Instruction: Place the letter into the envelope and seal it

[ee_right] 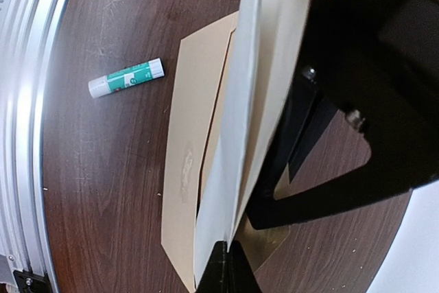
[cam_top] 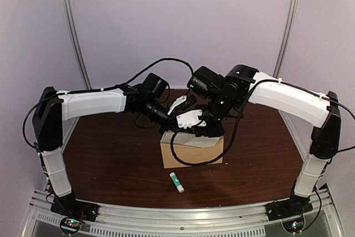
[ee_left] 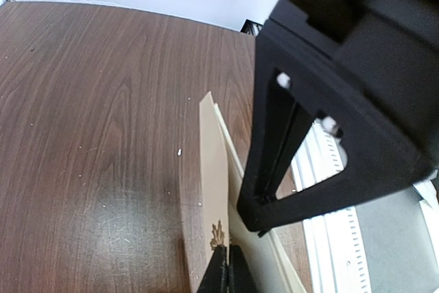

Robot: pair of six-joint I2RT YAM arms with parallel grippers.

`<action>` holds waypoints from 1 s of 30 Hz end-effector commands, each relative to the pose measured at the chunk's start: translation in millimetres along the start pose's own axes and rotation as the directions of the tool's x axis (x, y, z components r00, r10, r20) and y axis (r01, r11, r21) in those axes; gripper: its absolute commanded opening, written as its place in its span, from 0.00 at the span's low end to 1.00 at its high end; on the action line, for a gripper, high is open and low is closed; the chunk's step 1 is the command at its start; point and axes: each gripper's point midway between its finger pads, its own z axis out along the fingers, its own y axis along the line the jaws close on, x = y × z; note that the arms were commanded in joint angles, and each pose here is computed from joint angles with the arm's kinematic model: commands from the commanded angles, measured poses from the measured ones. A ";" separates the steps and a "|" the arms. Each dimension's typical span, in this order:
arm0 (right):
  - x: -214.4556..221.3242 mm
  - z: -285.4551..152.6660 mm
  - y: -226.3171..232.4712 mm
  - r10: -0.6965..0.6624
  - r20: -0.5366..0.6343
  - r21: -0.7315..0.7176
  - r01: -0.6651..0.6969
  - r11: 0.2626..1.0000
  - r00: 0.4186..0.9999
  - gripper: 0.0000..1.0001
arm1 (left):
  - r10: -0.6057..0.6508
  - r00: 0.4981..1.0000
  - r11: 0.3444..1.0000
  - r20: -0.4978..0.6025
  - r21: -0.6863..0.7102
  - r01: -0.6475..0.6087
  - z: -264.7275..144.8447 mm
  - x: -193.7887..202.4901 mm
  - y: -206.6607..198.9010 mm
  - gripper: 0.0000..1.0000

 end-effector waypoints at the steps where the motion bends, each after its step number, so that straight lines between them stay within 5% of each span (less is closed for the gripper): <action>1: 17.2 7.0 2.8 -0.018 -0.106 -0.038 0.014 0.999 0.994 0.00 | 0.039 0.999 0.999 0.026 0.001 -0.039 -2.2 -9.5 -4.8 0.00; 13: 22.2 30.5 5.2 -0.036 -0.204 -0.033 0.030 0.999 0.978 0.00 | 0.027 0.999 1.000 0.023 0.006 -0.027 -0.3 -7.9 -4.3 0.00; 30: 16.8 45.0 10.6 -0.058 -0.167 0.041 0.065 0.997 0.984 0.00 | -0.015 1.000 1.000 0.024 0.011 0.014 6.5 -3.6 2.7 0.00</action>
